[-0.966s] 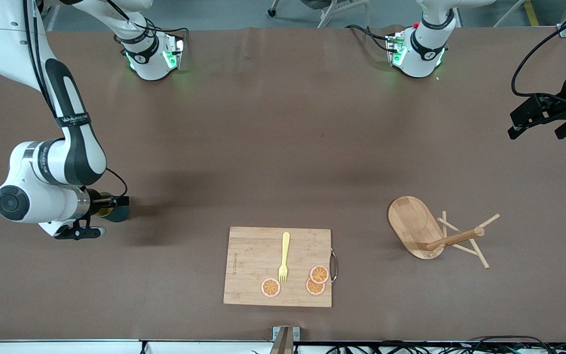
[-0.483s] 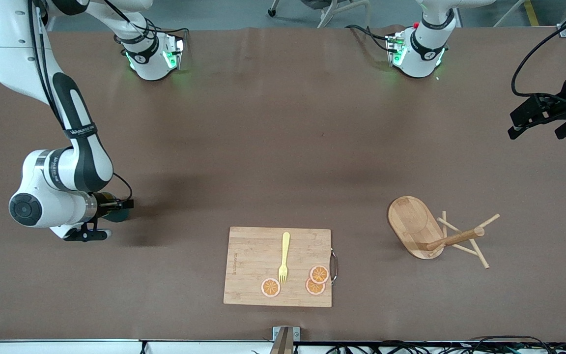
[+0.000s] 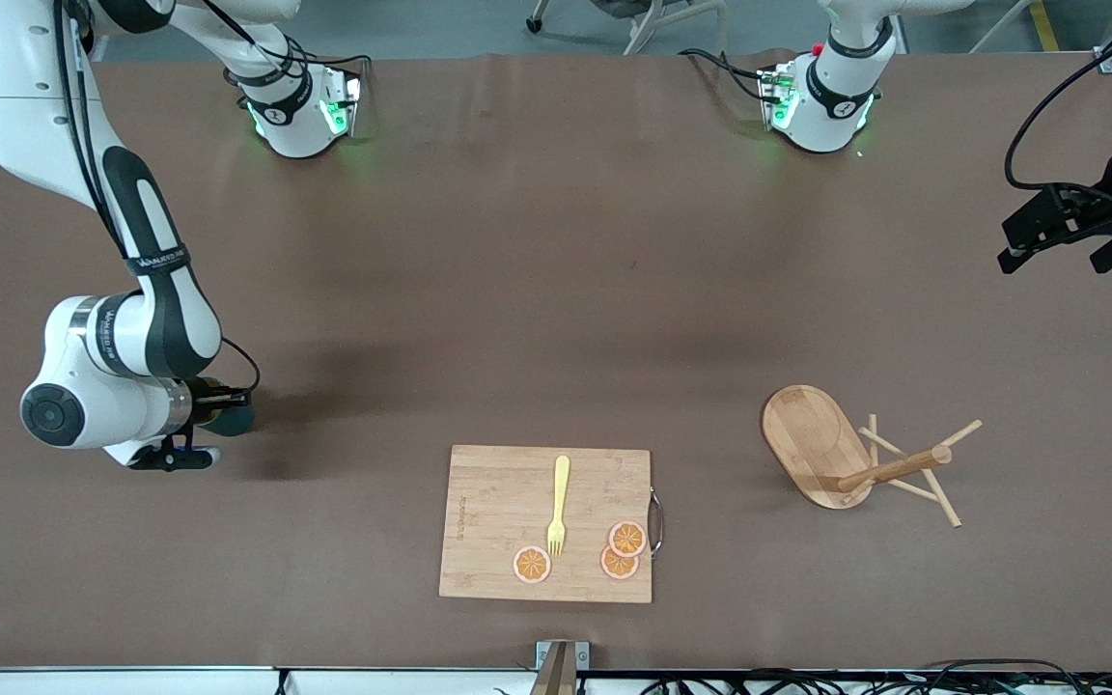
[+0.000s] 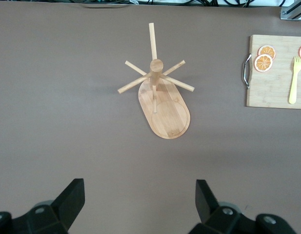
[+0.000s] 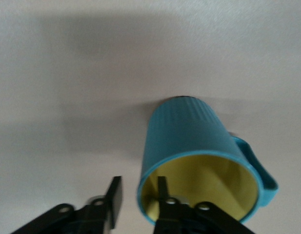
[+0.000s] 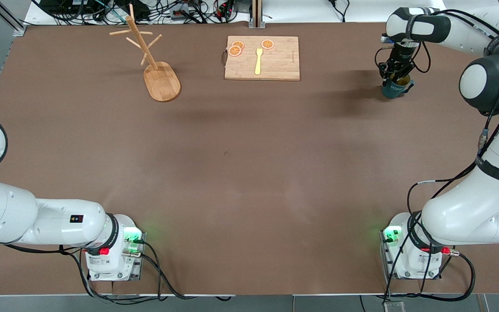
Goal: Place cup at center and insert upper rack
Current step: 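Close the right gripper around the teal mug body, then carry the teal mug with the right gripper to the table center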
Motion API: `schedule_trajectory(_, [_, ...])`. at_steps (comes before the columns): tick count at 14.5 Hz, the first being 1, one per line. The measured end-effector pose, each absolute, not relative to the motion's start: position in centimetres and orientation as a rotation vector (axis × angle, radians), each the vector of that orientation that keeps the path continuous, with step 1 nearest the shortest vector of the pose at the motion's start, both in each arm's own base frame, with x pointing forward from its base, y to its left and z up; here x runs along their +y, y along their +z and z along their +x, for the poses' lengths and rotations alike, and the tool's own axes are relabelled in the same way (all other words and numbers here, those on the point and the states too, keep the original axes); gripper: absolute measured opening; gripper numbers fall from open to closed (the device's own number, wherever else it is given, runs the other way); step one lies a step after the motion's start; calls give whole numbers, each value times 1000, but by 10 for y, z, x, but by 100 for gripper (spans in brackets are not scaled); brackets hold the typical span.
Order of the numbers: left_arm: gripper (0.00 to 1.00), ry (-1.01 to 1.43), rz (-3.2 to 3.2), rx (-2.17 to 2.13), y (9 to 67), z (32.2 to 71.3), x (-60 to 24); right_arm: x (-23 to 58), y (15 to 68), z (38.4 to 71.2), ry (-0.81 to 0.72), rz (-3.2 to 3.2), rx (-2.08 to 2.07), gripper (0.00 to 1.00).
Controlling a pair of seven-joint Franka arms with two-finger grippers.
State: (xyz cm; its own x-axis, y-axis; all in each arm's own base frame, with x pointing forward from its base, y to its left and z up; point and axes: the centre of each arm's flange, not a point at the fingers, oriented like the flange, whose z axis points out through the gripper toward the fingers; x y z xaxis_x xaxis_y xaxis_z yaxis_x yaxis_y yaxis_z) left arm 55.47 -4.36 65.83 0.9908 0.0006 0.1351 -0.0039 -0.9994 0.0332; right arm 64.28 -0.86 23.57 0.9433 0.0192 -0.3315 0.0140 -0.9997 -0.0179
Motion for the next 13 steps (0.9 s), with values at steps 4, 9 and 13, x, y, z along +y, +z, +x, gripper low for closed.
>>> schedule_trajectory(4, [100,210,3101,-2,658,555,-44,9,240,645,521,-3082,-69,5])
schedule_trajectory(9, [100,210,3101,-2,658,555,-44,67,278,659,517,-3079,-200,5])
schedule_trajectory(13, [100,210,3101,-2,658,555,-43,181,309,652,448,-3025,-354,5])
